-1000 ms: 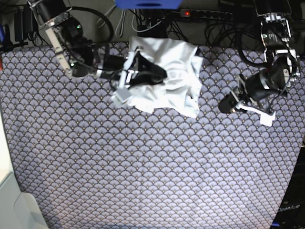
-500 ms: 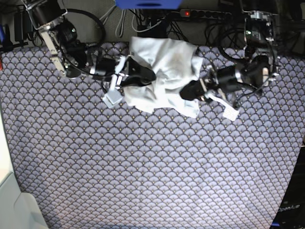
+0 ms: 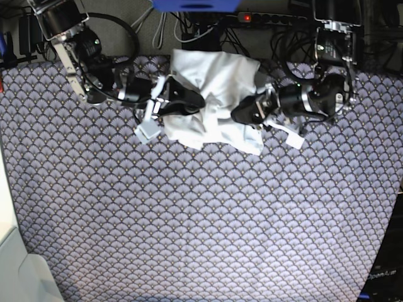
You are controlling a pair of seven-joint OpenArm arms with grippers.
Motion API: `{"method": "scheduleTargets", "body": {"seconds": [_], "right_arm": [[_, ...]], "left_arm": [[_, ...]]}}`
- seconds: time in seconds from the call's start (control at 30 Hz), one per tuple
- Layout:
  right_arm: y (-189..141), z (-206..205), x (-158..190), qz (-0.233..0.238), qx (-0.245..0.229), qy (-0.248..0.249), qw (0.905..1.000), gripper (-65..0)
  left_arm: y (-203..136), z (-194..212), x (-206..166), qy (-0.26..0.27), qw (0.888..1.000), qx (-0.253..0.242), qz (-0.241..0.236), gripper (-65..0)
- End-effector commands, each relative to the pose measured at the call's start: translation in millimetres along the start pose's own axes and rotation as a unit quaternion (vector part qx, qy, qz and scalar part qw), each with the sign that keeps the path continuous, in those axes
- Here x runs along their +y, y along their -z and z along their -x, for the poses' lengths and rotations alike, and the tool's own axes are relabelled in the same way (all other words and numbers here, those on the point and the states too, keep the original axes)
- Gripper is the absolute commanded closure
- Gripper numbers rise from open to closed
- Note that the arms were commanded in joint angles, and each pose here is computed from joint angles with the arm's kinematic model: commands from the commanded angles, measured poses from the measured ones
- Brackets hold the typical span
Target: Fold the T-shirt properly
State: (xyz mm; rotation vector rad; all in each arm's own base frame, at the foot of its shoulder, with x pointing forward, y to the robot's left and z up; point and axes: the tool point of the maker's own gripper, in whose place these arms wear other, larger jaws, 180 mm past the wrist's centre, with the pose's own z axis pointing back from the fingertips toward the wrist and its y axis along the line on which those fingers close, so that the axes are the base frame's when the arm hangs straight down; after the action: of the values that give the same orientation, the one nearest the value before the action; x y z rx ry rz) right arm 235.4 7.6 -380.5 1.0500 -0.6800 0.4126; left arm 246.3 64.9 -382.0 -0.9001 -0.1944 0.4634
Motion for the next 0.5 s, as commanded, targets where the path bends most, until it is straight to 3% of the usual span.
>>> {"method": "scheduleTargets", "body": {"seconds": [0.0, 0.33, 0.47], "right_arm": [[-3.6, -9.1, -2.3, 0.003, -0.009, -0.011, 0.9999, -13.9], [-3.9, -8.7, -2.5, 0.003, -0.009, -0.010, 0.9999, -16.7], [-7.4, -7.0, -5.3, 0.007, -0.005, -0.011, 0.9999, -16.6]], "left_arm": [[-1.7, -4.2, -6.3, 0.000, 1.000, 0.001, 0.013, -25.4], [-0.3, -9.9, -5.6, -0.002, 1.000, 0.000, 0.012, -40.6], [0.6, -9.3, -5.4, -0.001, 1.000, 0.002, 0.011, -42.3]]}}
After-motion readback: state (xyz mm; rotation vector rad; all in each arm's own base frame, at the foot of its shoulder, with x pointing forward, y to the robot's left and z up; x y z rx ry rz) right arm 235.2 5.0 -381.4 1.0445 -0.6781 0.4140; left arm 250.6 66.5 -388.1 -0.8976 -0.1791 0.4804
